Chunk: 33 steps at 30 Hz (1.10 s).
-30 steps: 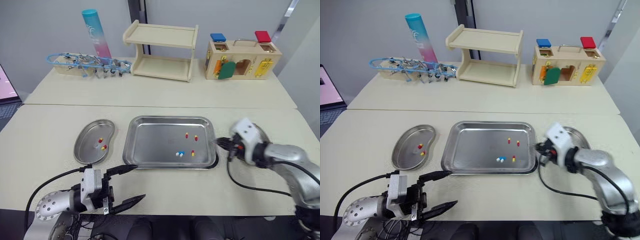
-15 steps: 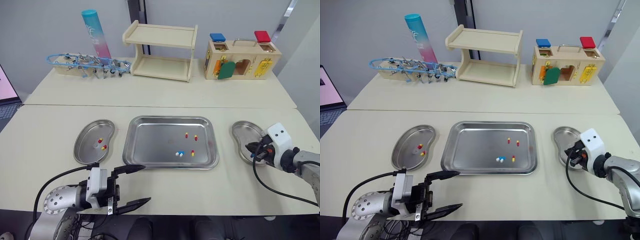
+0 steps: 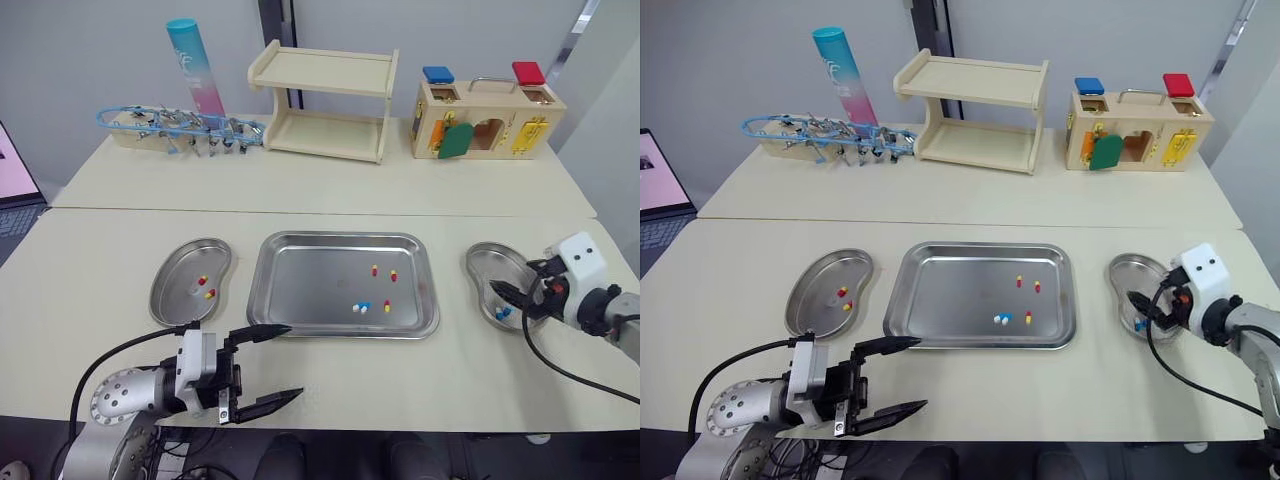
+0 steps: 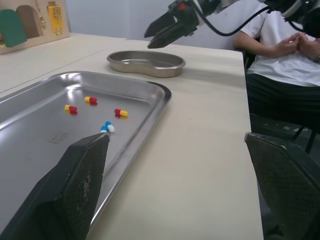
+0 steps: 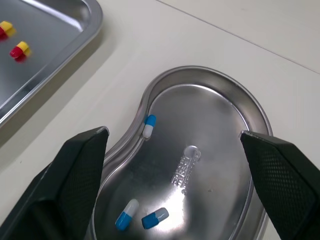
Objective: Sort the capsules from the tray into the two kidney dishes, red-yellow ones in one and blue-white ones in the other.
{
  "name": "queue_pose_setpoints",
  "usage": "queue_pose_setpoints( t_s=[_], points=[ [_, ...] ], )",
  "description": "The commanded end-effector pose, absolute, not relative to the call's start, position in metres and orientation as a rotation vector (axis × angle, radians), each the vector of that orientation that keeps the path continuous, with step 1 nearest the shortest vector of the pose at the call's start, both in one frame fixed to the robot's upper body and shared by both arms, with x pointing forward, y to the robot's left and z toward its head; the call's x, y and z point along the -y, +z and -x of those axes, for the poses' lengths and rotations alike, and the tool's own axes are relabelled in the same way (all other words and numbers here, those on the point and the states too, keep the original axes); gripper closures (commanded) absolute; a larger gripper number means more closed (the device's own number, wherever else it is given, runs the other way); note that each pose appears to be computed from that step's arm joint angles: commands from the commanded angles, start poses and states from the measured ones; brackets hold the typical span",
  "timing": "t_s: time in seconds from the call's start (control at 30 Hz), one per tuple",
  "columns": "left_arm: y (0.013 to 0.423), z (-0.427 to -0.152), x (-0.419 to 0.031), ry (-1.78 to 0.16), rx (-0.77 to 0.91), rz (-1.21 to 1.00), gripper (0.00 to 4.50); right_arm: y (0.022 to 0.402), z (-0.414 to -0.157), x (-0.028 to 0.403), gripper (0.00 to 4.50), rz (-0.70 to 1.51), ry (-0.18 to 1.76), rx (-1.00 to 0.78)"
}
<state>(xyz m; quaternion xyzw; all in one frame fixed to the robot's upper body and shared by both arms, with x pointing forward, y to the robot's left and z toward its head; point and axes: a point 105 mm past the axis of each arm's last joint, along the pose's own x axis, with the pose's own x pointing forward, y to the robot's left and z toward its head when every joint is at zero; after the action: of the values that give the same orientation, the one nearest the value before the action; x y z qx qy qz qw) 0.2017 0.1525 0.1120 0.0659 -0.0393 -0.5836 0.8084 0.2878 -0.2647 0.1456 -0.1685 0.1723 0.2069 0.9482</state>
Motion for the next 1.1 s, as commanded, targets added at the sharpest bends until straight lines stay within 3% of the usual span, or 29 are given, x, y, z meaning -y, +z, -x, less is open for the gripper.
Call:
queue_pose_setpoints(
  t_s=[0.03, 0.2, 0.4, 0.63, 0.8, 1.1],
  points=[
    [0.119, -0.212, -0.165, -1.122, 0.065, -0.170, 0.00, 0.171, -0.280, 0.262, 0.01, 0.411, 0.486, -0.203],
    [0.119, -0.226, -0.215, -0.817, -0.062, -0.221, 0.00, 0.172, -0.252, 0.258, 0.01, 0.542, 0.688, -0.146],
    [0.120, -0.209, -0.297, -0.571, -0.148, -0.218, 0.00, 0.163, -0.233, 0.283, 0.01, 0.586, 0.777, -0.250],
    [0.119, -0.187, -0.365, -0.353, -0.205, -0.217, 0.00, 0.157, -0.222, 0.321, 0.01, 0.613, 0.752, -0.350],
    [0.108, -0.170, -0.387, -0.273, -0.252, -0.196, 0.00, 0.145, -0.215, 0.328, 0.01, 0.607, 0.760, -0.392],
    [0.101, -0.167, -0.377, -0.305, -0.260, -0.181, 0.00, 0.143, -0.219, 0.319, 0.01, 0.611, 0.803, -0.377]
  ],
)
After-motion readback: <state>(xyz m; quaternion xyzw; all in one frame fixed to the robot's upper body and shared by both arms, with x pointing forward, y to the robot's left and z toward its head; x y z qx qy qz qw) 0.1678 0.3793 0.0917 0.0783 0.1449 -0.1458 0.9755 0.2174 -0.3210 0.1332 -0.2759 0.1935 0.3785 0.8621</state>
